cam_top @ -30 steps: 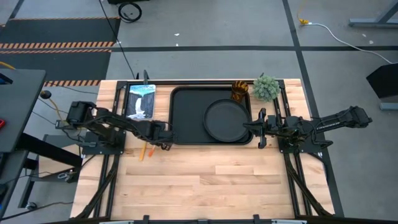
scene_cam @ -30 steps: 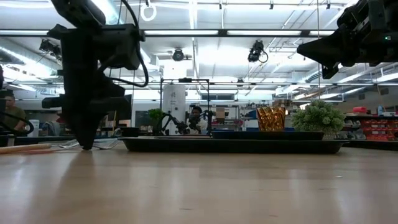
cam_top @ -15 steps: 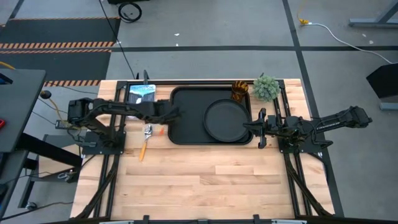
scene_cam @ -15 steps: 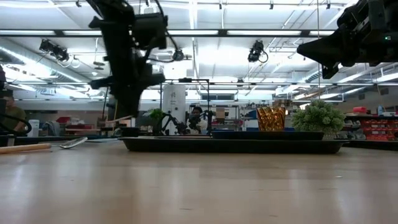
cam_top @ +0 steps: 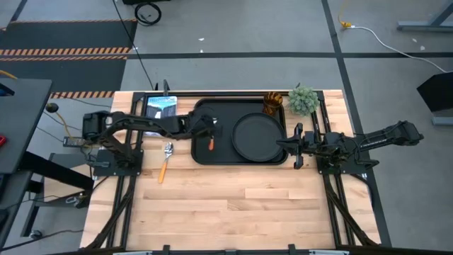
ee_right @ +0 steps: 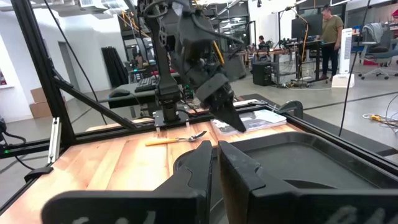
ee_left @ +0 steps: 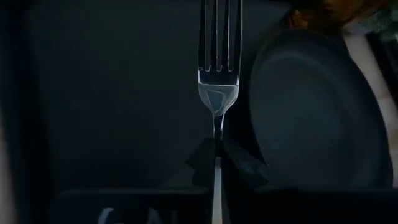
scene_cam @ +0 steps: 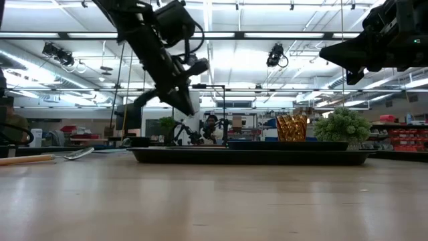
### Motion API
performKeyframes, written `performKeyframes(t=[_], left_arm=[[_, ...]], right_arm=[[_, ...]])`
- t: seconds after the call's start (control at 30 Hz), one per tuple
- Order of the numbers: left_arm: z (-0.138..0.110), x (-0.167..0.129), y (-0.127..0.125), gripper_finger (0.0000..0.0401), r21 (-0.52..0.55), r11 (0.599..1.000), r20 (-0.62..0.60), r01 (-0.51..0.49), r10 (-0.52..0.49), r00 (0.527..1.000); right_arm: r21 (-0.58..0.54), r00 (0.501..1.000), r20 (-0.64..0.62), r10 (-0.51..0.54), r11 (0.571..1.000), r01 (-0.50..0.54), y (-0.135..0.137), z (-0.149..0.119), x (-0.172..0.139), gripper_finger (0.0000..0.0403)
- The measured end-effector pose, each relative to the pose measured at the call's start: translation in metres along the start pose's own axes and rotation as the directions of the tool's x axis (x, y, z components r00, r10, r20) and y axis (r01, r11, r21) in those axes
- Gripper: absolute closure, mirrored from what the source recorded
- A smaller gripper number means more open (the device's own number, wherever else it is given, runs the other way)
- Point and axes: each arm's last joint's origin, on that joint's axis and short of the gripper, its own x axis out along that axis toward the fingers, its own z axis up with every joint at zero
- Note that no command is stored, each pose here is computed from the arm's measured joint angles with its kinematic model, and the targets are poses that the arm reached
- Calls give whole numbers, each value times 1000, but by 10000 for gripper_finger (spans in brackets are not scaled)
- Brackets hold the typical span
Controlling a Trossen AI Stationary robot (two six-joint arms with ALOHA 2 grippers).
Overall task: Pick and place plate/cup/fork/spoon on tray
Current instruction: Put the orange fork on the black serving tray, then put the yellow spoon on the black serving tray
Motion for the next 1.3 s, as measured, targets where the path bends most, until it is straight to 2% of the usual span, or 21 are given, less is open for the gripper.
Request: performKeyframes(t=[0.17, 0.37, 0.73, 0.93, 1.1, 1.3], left_arm=[[-14, 22, -3, 380, -32, 999, -14, 16, -17, 1000], [-19, 41, 5, 380, -107, 994, -46, -30, 25, 999], [-24, 55, 13, 379, -146, 986, -92, -76, 63, 994], [-24, 55, 15, 353, -185, 978, -100, -95, 77, 992], [-24, 55, 15, 326, -175, 980, -103, -99, 82, 991], [-16, 40, 11, 309, -85, 995, -110, -57, 48, 993]], right_arm=[[0, 1000, 0, 0, 1000, 0, 0, 0, 0, 369], [0, 1000, 0, 0, 1000, 0, 0, 0, 0, 369], [0, 1000, 0, 0, 1000, 0, 0, 0, 0, 369], [0, 1000, 0, 0, 1000, 0, 0, 0, 0, 369], [0, 1000, 0, 0, 1000, 0, 0, 0, 0, 369], [0, 1000, 0, 0, 1000, 0, 0, 0, 0, 369]])
